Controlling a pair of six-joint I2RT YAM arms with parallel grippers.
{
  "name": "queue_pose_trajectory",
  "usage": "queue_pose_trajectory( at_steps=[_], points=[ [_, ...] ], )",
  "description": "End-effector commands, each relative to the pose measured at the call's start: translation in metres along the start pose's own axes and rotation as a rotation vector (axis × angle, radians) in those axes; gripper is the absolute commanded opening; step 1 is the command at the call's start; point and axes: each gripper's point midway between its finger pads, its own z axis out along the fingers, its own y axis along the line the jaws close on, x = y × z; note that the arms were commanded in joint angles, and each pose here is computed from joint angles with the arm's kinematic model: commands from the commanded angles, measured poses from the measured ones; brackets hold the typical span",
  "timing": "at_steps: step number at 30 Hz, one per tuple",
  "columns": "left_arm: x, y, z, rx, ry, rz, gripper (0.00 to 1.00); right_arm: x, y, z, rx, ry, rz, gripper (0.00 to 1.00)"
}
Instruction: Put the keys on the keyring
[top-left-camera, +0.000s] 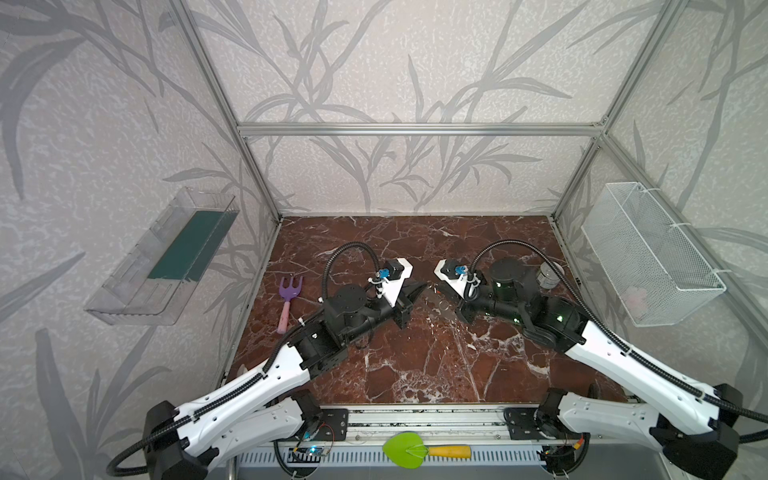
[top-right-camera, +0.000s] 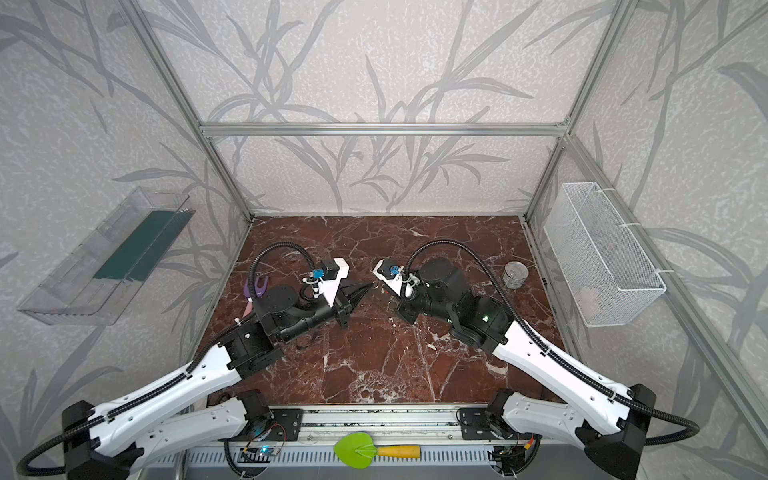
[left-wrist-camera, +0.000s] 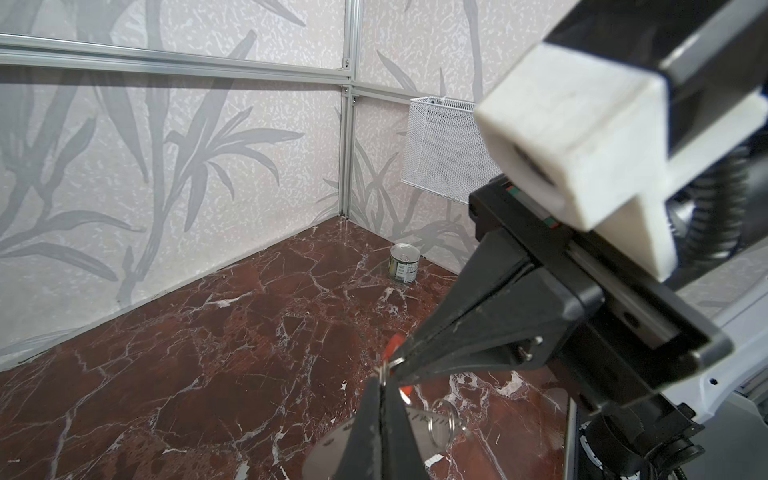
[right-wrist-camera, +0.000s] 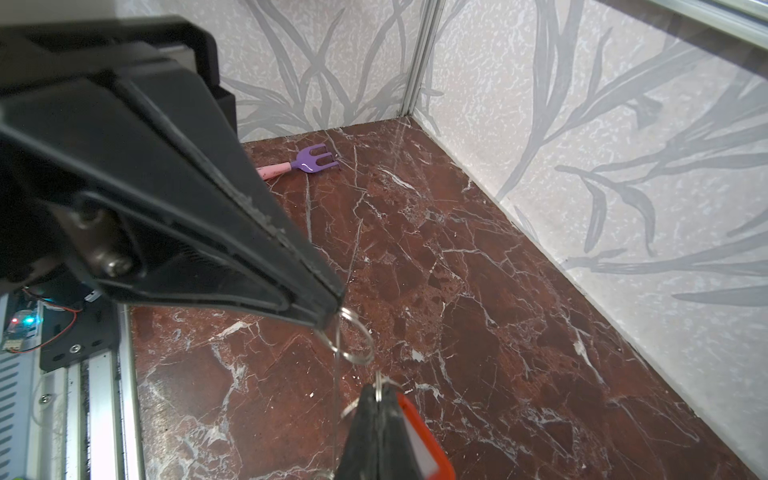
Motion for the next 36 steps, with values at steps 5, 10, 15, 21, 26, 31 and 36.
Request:
queue_pose_trajectory(
  at_steps=[5, 10, 15, 21, 26, 31, 36],
  points=[
    [-0.015, -0.005, 0.000, 0.023, -0.016, -0.040, 0.00, -0.005, -0.007, -0.001, 0.058, -0.027, -0.023, 0.00],
    [-0.014, -0.003, 0.001, 0.015, -0.021, -0.037, 0.00, -0.007, -0.009, -0.003, 0.071, -0.034, -0.019, 0.00],
    [-0.006, 0.006, 0.004, -0.033, -0.017, -0.034, 0.00, 0.007, -0.015, 0.005, 0.103, 0.042, 0.011, 0.00],
    [0.008, 0.012, 0.008, -0.051, -0.006, -0.034, 0.00, 0.038, -0.011, 0.019, 0.092, 0.093, 0.107, 0.00],
    [0.017, 0.017, 0.009, -0.067, 0.003, -0.045, 0.00, 0.060, -0.013, 0.026, 0.108, 0.117, 0.198, 0.00],
    [0.027, 0.025, 0.011, -0.091, 0.016, -0.058, 0.00, 0.095, -0.014, 0.036, 0.123, 0.162, 0.332, 0.00],
    [0.038, 0.031, 0.013, -0.105, 0.033, -0.079, 0.00, 0.137, -0.012, 0.048, 0.132, 0.223, 0.456, 0.00]
  ],
)
